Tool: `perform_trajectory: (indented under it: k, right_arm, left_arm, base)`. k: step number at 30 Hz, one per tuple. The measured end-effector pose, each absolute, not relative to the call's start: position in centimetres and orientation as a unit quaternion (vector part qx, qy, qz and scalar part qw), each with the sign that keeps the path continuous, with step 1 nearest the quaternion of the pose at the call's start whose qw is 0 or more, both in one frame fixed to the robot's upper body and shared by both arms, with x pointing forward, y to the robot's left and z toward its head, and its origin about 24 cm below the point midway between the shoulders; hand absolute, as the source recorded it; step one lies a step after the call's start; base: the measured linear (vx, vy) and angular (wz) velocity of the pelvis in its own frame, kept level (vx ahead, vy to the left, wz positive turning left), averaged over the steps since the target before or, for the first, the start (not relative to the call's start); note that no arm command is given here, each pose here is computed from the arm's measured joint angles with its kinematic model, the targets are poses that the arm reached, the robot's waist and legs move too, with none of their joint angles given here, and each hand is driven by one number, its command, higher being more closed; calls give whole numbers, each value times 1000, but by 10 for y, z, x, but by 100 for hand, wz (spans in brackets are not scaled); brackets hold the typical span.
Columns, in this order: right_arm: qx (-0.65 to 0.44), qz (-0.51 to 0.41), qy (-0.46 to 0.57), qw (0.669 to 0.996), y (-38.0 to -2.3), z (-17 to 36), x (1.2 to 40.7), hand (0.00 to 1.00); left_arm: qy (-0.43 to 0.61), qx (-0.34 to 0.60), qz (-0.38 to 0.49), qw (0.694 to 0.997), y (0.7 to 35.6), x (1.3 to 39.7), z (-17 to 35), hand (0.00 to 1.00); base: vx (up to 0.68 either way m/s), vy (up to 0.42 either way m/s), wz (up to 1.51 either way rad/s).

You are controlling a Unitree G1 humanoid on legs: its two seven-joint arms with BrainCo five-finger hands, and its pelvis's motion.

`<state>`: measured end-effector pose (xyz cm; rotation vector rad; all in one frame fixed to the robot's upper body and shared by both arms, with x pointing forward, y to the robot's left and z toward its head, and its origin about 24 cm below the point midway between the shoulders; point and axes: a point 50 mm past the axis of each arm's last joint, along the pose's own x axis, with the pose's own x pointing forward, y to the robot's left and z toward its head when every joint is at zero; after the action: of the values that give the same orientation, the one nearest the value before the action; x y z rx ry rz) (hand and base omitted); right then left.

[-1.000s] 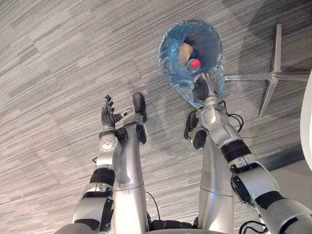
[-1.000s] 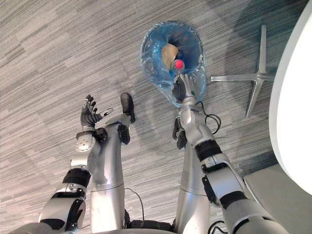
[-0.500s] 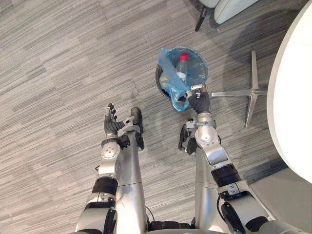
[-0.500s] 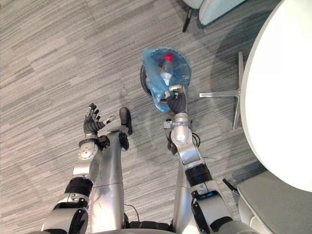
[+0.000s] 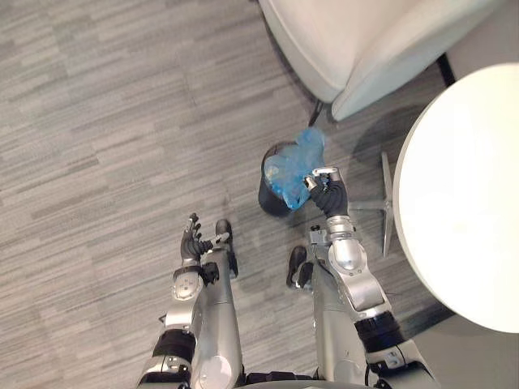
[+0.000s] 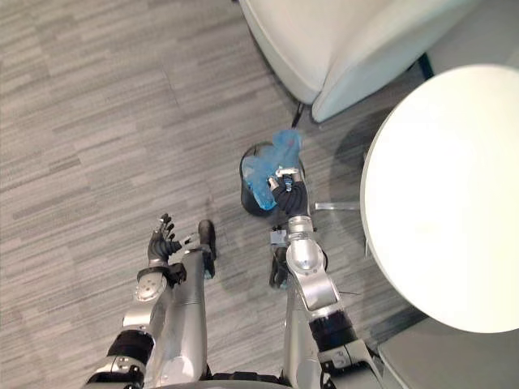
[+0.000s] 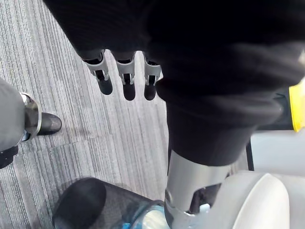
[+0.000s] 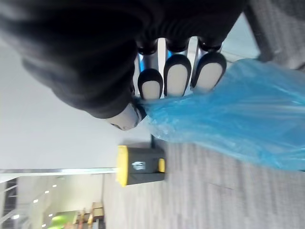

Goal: Gather rubbish on tea table into small bin, then transfer packed bag to large trash can.

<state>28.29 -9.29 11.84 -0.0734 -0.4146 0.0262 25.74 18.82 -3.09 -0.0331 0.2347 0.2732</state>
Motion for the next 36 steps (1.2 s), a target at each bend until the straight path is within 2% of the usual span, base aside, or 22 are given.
perform_trajectory:
  k: [4, 11, 22, 28, 36]
  right_arm:
    - [-22, 24, -196, 980, -96, 108, 273, 100]
    - [-43, 49, -111, 992, -100, 67, 271, 100]
    - [-25, 67, -100, 992, -108, 64, 272, 100]
    - [16, 107, -115, 987, -104, 73, 268, 100]
    - [69, 165, -131, 975, -100, 84, 263, 100]
  left_arm:
    - [145, -3, 102, 984, 178, 241, -45, 0]
    - [179, 39, 54, 982, 178, 226, -60, 0]
    - [185, 70, 36, 980, 182, 215, -63, 0]
    - [145, 66, 28, 987, 183, 207, -46, 0]
    - [23, 63, 9, 998, 179, 217, 0, 0]
  base:
    - [168, 41, 13]
    - [138, 27, 1]
    - [68, 13, -3]
    - [18, 25, -6]
    - [26, 16, -1]
